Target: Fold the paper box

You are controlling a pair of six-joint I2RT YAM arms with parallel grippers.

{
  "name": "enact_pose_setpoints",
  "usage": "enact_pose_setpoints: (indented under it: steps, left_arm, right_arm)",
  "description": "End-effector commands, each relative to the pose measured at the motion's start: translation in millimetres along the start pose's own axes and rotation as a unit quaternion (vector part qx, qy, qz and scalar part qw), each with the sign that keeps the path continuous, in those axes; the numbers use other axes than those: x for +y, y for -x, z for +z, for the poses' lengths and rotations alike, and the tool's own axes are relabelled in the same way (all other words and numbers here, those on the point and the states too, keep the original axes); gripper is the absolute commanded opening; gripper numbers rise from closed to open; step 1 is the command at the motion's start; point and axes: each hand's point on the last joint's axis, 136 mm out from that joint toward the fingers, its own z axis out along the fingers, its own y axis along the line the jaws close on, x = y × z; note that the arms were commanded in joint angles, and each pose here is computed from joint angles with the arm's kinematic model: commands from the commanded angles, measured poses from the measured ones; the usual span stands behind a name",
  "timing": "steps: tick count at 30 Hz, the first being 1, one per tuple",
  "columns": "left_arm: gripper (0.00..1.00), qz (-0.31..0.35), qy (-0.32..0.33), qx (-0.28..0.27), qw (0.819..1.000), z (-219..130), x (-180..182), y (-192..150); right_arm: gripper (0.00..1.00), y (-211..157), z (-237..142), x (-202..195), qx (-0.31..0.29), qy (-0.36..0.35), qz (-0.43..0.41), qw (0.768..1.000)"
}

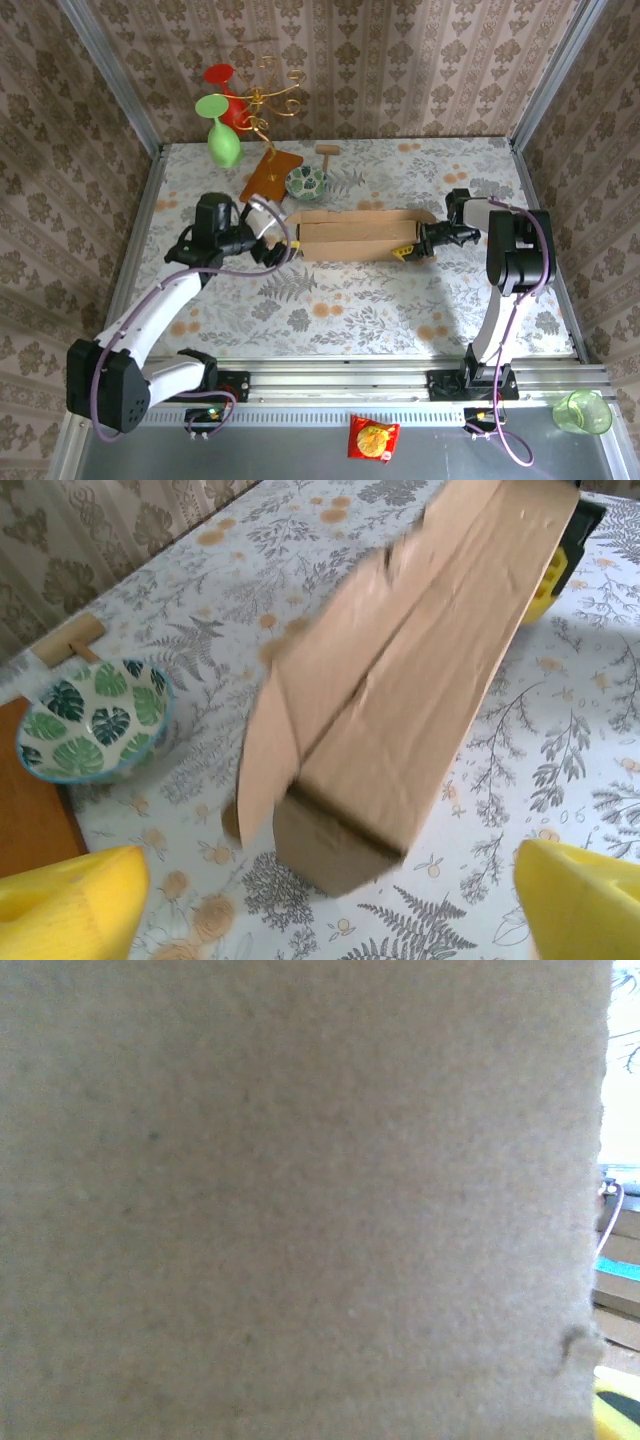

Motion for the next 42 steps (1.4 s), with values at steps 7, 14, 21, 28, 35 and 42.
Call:
enact_pose_setpoints:
  steps: [7, 14, 21, 28, 35, 42]
  left_arm:
    - [0.99, 0.039, -0.04, -0.117, 0.992, 30, 7, 2]
    - [0.98, 0.024, -0.096, -0.134, 0.986, 52, 7, 5]
    - [0.95, 0.024, -0.131, -0.134, 0.982, 61, -9, 6]
    - [0.9, 0.008, -0.154, -0.14, 0.978, 79, -12, 10]
    - [0.83, 0.001, -0.165, -0.137, 0.977, 85, -13, 9]
    - [0.67, -0.032, -0.187, -0.117, 0.975, 89, -20, 4]
  right_arm:
    - [0.4, 32, -5, -27, -0.049, -0.057, 0.037, 0.996]
    - [0.4, 35, -7, -24, -0.051, -0.064, 0.04, 0.996]
    - [0.4, 39, -8, -20, -0.051, -0.061, 0.039, 0.996]
    - [0.4, 42, -9, -13, -0.048, -0.058, 0.038, 0.996]
    - [0.4, 44, -10, -10, -0.048, -0.055, 0.038, 0.997]
    - [0.44, 45, -12, -5, -0.048, -0.048, 0.036, 0.997]
